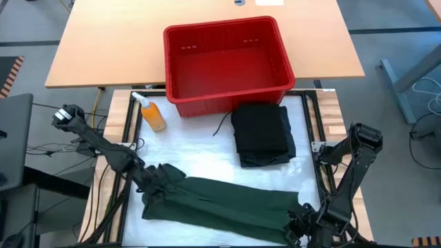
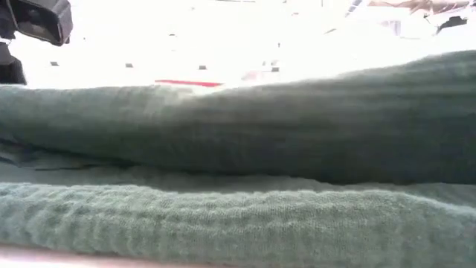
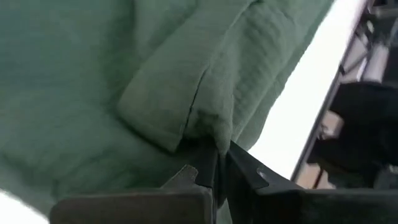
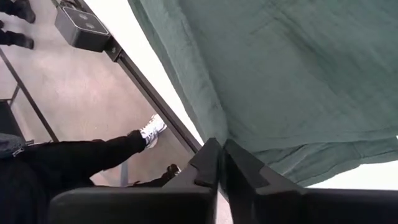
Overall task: Fold Laundry from Bin
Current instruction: Fold the green polo shirt
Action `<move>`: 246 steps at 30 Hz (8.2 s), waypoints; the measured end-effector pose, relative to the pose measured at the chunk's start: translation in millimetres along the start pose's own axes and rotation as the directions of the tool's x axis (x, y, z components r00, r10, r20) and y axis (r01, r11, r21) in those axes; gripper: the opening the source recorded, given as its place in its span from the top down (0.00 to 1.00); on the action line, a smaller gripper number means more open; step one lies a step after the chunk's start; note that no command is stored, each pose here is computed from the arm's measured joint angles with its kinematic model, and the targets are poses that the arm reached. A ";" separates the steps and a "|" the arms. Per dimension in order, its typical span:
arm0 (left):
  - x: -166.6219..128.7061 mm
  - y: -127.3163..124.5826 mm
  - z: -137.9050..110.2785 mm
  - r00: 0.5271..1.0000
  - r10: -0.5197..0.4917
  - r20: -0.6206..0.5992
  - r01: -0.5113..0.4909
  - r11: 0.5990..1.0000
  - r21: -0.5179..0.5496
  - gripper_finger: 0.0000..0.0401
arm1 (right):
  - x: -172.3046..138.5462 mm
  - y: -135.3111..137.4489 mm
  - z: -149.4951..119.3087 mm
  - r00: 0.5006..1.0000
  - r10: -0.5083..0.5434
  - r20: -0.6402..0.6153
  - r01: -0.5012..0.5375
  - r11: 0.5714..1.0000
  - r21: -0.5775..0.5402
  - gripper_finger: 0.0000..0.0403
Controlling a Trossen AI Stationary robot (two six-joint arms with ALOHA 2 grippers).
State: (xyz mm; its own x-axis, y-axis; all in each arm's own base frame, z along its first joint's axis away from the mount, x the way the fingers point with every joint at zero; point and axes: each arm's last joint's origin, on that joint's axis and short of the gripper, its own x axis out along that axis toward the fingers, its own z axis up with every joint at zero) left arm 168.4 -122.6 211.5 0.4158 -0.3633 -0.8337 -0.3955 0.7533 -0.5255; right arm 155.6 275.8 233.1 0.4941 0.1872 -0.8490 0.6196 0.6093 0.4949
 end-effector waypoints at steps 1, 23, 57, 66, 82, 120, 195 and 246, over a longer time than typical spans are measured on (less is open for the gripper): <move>3.6 -1.9 0.1 1.000 -0.012 -0.017 0.012 1.000 0.014 0.98 | 0.2 0.4 1.2 1.000 0.000 0.000 0.000 1.000 0.004 0.89; -21.4 13.7 11.9 0.948 0.065 0.311 -0.083 0.995 0.046 0.75 | 25.1 -1.5 38.2 0.996 0.071 0.057 -0.067 0.996 -0.064 0.49; 46.3 73.8 52.8 0.877 0.455 0.156 -0.394 0.866 -0.309 1.00 | 48.9 -83.9 133.5 0.907 -0.420 0.013 0.421 0.907 -0.005 0.80; 26.0 66.1 56.3 0.836 0.428 0.342 -0.306 0.883 -0.357 1.00 | -10.5 -47.3 136.8 0.965 -0.248 0.082 0.241 0.966 0.089 0.80; -33.2 14.3 79.2 0.608 -0.078 0.790 0.012 0.996 0.089 0.89 | -7.2 -51.8 60.2 0.941 -0.329 0.084 0.275 0.884 0.379 0.45; 83.6 11.3 103.5 0.775 -0.226 0.590 0.106 0.967 0.231 0.61 | 63.8 -116.5 76.2 0.933 -0.278 0.228 0.163 0.893 0.420 0.75; -54.2 -115.7 194.7 0.760 0.457 0.463 -0.632 0.685 0.362 0.61 | -137.9 74.7 161.9 0.966 0.102 0.237 -0.072 0.988 -0.135 0.93; -2.2 -159.6 180.1 0.866 0.139 0.479 -0.401 0.766 0.502 0.61 | -58.8 25.3 116.7 0.910 -0.334 0.244 0.308 0.941 0.142 0.50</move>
State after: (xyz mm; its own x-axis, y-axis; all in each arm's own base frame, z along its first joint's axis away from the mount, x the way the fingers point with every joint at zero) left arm 378.1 -143.3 327.8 0.6978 0.0529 -0.7143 -0.0583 0.9982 0.0169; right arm 213.4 190.3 317.1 0.3912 -0.2209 -0.8934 0.8213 0.5218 0.2306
